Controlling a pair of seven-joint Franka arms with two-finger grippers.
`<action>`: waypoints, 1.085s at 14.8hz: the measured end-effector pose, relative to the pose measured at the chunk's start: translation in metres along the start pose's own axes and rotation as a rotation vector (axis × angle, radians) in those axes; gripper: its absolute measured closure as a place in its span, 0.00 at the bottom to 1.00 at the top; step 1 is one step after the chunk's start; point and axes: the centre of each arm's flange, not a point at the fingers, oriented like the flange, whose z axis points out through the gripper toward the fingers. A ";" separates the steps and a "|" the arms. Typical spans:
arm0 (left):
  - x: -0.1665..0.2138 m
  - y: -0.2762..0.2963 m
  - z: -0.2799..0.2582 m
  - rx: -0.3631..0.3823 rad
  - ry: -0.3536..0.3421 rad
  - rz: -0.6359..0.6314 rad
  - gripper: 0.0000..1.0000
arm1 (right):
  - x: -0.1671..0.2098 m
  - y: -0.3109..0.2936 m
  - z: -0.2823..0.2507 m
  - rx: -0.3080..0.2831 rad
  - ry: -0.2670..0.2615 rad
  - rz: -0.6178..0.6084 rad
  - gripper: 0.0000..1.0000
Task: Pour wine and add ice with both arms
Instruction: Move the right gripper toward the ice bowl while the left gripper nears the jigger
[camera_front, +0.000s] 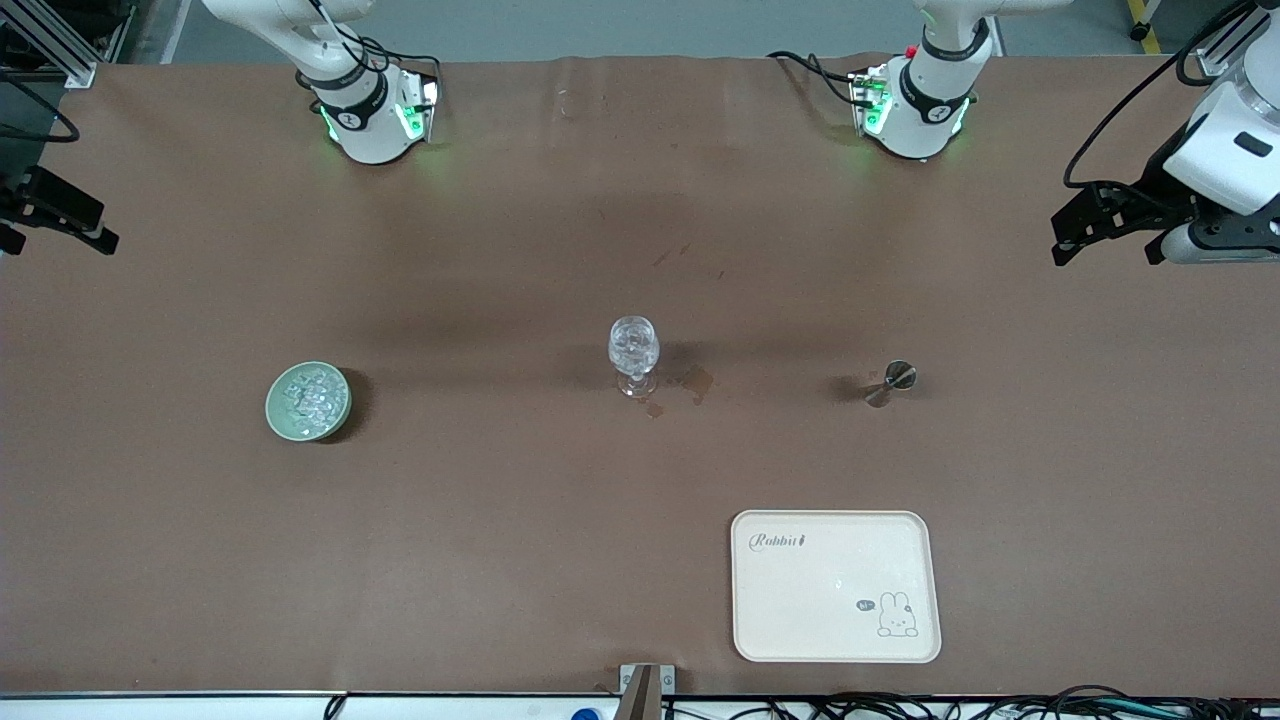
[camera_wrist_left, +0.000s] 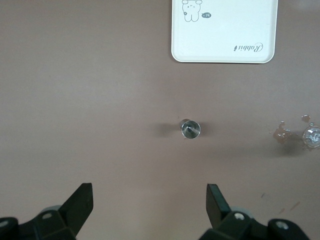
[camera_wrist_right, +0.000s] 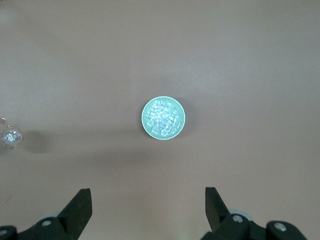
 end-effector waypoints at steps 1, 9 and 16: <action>0.000 0.000 0.000 0.000 0.000 -0.001 0.00 | 0.001 0.000 0.001 -0.001 0.004 0.000 0.00; 0.027 -0.024 0.028 -0.005 -0.039 -0.041 0.00 | 0.007 0.003 0.047 0.000 -0.022 0.004 0.00; 0.073 -0.020 0.143 -0.135 -0.220 -0.403 0.00 | 0.004 0.003 0.050 0.001 -0.027 -0.004 0.04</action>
